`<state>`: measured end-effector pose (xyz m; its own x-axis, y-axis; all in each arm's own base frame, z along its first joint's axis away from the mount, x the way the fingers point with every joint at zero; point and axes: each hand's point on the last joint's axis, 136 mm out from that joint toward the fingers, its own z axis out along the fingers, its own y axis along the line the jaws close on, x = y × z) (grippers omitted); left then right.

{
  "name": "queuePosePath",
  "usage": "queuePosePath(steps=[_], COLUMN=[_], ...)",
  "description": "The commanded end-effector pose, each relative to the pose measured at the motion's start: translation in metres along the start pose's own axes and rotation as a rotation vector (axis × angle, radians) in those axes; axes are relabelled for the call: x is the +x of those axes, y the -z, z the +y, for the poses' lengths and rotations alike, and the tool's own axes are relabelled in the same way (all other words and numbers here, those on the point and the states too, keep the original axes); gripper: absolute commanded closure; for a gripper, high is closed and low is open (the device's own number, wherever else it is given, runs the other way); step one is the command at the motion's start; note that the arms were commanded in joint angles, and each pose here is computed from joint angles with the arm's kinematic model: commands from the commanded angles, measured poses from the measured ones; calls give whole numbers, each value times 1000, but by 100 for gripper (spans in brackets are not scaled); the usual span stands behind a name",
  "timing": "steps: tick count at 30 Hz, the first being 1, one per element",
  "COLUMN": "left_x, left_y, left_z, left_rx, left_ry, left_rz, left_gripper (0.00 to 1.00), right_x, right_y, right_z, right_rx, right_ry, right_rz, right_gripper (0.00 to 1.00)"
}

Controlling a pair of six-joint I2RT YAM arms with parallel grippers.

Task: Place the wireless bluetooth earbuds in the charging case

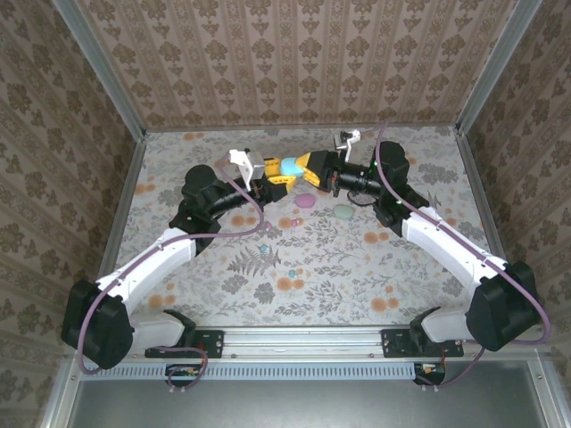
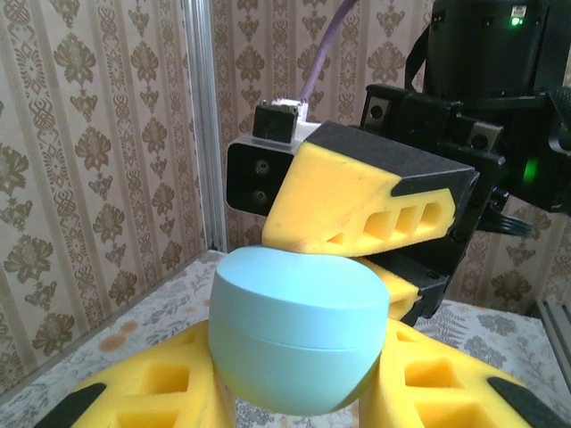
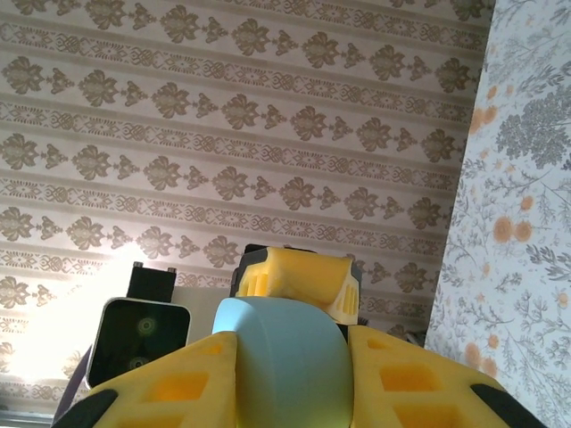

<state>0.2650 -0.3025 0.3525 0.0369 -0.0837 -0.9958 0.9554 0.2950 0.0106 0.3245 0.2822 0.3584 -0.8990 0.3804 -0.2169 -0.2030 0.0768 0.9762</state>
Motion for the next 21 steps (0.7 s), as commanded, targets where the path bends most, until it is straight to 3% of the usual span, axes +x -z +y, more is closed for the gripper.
queuePosePath(steps=[1, 10, 21], left_x=[0, 7, 2], left_y=[-1, -4, -8], left_z=[-8, -10, -12], left_rx=[33, 48, 47], left_ry=[-45, -52, -47], left_rz=[37, 86, 62], left_gripper=[69, 69, 62], right_x=[6, 14, 13], right_y=[6, 6, 1], right_z=[15, 7, 6], right_rx=[12, 105, 91], right_ry=[53, 101, 82], right_rz=[3, 22, 17], right_gripper=[73, 75, 76])
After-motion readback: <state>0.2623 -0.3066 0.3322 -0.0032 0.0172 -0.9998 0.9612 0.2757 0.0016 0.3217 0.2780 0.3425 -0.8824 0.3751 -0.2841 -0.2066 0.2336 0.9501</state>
